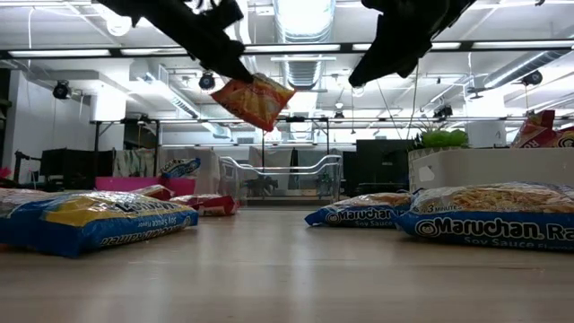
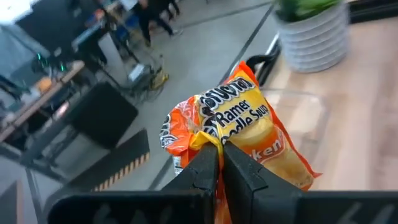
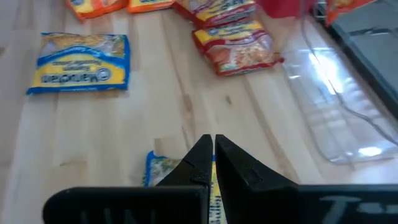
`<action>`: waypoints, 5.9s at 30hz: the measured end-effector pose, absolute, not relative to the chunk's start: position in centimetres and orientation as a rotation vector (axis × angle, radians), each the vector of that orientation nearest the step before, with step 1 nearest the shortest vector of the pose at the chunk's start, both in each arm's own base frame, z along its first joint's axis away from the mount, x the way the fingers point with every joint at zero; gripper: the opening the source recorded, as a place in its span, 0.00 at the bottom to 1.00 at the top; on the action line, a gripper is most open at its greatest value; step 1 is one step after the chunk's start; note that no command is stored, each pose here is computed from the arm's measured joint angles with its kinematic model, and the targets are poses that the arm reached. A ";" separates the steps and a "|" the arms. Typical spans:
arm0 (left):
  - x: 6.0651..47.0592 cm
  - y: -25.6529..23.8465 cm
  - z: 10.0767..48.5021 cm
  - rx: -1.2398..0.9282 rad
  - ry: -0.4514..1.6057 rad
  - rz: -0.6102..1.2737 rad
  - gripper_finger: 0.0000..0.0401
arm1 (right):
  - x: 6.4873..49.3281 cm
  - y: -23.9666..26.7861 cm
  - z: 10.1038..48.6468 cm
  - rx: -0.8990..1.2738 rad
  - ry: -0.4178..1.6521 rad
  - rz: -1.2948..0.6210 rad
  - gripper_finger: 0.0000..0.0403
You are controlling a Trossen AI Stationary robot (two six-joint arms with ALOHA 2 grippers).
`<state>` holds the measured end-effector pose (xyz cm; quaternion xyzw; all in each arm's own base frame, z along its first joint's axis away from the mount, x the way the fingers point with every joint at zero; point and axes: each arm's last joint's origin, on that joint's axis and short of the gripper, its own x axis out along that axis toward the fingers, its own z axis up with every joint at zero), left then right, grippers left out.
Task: Sort Maruchan noodles
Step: Put the orange noodle pack into the transparent bin, then put the blue noodle pack into the red bin
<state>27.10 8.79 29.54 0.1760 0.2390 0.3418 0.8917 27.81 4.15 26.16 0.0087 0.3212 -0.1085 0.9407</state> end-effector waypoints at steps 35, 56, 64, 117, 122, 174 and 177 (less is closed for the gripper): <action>33.9 21.6 24.8 0.041 1.126 0.877 0.00 | 27.5 4.1 25.7 0.036 0.695 -0.237 0.02; 34.3 21.8 23.2 -0.014 1.151 0.905 0.23 | 27.5 4.1 25.8 0.088 0.694 -0.256 0.02; 34.2 20.0 25.2 0.029 1.128 0.861 0.32 | 27.6 4.1 27.6 0.168 0.710 -0.287 0.02; 25.1 -1.9 28.5 0.379 0.341 -0.050 0.34 | 33.3 4.1 25.0 0.392 1.236 -0.293 0.02; 25.1 -1.9 29.6 0.413 0.364 -0.059 0.34 | 34.4 3.9 23.7 0.406 1.283 -0.301 0.02; 25.0 -1.9 29.1 0.364 0.411 -0.058 0.34 | 41.3 0.3 16.0 0.161 1.164 -0.135 0.29; 25.0 -1.9 29.1 0.364 0.411 -0.058 0.34 | 41.9 -0.1 16.7 0.142 1.114 -0.121 0.18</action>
